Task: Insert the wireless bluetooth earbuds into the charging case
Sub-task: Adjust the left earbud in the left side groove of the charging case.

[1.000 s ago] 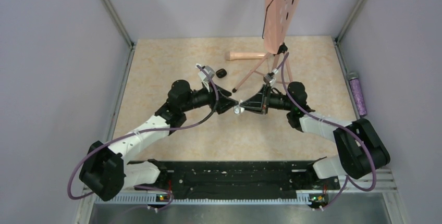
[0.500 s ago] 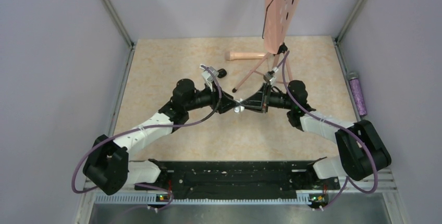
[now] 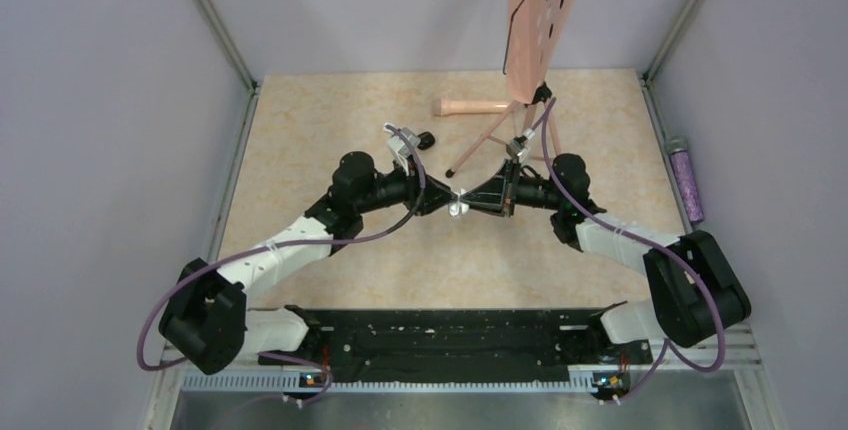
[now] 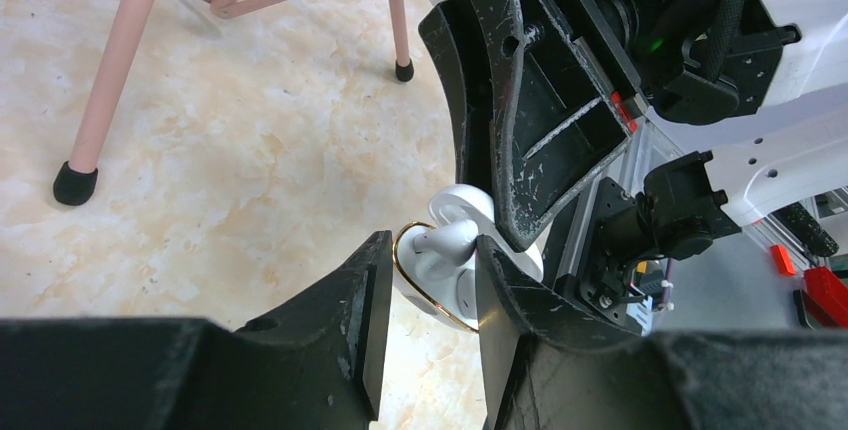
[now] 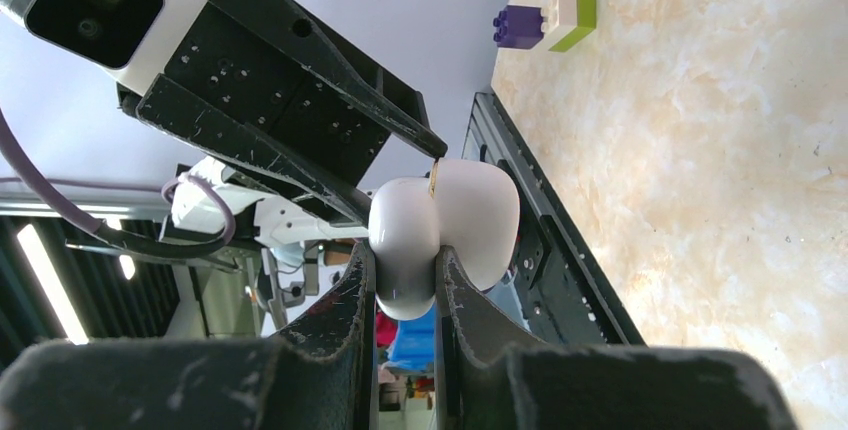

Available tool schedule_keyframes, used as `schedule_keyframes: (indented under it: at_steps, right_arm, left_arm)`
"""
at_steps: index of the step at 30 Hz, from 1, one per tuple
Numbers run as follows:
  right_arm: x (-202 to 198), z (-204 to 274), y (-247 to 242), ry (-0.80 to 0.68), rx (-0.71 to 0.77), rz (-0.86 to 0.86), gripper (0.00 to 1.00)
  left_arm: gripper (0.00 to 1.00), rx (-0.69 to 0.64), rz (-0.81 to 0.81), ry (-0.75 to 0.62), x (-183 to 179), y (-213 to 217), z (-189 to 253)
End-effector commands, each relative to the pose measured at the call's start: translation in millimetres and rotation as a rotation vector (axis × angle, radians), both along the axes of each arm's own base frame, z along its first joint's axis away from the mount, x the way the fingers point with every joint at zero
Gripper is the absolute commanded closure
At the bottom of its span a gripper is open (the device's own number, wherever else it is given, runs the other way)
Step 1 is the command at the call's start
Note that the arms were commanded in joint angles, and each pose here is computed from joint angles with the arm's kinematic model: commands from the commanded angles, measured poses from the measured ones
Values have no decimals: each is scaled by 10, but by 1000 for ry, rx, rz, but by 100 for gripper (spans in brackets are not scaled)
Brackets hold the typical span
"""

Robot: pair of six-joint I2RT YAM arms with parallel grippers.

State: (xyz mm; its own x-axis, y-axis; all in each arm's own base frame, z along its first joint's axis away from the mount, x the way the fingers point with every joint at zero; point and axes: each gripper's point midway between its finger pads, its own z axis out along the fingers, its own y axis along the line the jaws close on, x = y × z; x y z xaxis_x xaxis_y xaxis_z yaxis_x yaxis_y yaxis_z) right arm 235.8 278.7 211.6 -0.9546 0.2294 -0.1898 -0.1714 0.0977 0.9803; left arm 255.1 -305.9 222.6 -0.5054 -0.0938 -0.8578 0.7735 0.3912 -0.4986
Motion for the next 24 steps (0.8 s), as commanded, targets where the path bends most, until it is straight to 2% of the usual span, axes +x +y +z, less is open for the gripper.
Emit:
schedule_keyframes:
  at_steps: [1,9,17,24]
  right_arm:
    - [37,241,-9,-103,35,0,100]
    - [36,244,-9,-103,39,-4,100]
    - [30,263,-13,-106,41,-4,100]
    - [25,253,-22,-116,18,-8,100]
  left_arm:
    - [61,-24,17,-73,33,18,265]
    - [63,-1,26,-79,-4,74,249]
    - [48,-7,24,-72,-14,72,278]
    - [48,-39,119,-80,78,168,465]
